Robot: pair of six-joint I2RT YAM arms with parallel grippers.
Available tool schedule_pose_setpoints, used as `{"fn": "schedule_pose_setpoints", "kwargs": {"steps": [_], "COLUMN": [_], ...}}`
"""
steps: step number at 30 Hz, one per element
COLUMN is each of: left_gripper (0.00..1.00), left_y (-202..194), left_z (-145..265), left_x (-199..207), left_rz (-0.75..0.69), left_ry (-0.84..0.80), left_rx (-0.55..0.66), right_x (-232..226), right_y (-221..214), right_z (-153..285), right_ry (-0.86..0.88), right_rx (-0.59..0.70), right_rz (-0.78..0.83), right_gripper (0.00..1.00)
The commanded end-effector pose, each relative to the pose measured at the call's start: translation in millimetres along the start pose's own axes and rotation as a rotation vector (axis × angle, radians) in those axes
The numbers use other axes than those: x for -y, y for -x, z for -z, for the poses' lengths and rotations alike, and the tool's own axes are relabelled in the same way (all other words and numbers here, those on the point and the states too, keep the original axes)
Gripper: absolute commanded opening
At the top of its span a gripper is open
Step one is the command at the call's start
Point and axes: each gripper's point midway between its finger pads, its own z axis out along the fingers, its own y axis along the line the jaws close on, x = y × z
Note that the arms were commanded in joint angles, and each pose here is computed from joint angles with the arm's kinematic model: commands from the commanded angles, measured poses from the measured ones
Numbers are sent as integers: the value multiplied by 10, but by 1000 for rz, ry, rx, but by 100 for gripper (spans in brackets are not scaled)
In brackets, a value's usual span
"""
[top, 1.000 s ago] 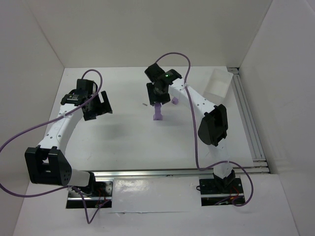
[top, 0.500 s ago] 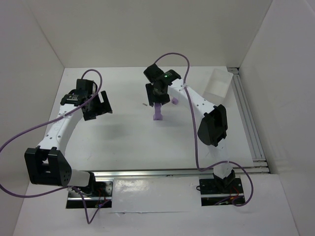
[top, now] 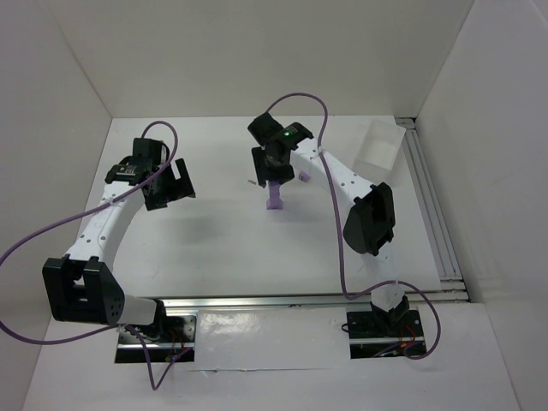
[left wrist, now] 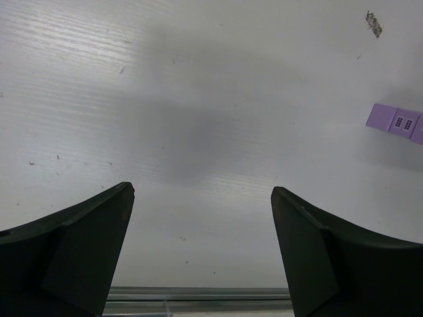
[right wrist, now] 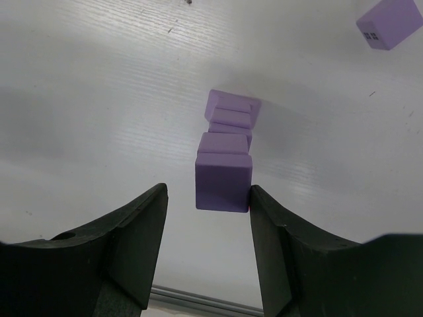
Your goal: Build the wood block tower
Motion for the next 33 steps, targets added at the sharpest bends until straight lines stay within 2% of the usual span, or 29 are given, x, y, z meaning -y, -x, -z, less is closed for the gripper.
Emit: {"fn": "schedule_pose_setpoints", "kwargs": {"steps": [1,15,18,19,20,24,30,33], "left_gripper": [98,98,98,98,98,98,98,98], "left_y": [28,7,7,7,7,7,7,17], "left_z": [76,84,84,84,84,84,84,110], "left_x": [16,7,7,7,7,7,3,8], "left_rz": [-8,-8,-8,-8,-8,-8,-18,-18], "left_ry": [-22,-22,-22,-22,-22,-22,-22,-26], "left_rx": [27,27,27,27,27,27,27,35], "right_x": [-49,-58,-29,-15,-2,-28,476,892], "right_y": [12,38,95,136,176,424,946,1050], "right_z": [103,122,147,169,192,414,559,368], "right_ry": [4,8,-10,-20,-28,-16,-84,-109], "right_rx": [7,15,38,54,70,157,321,326], "right_rz": [15,13,11,9,6,-12,-176,-287], "right_gripper": [60,60,69,78,82,86,87,83]}}
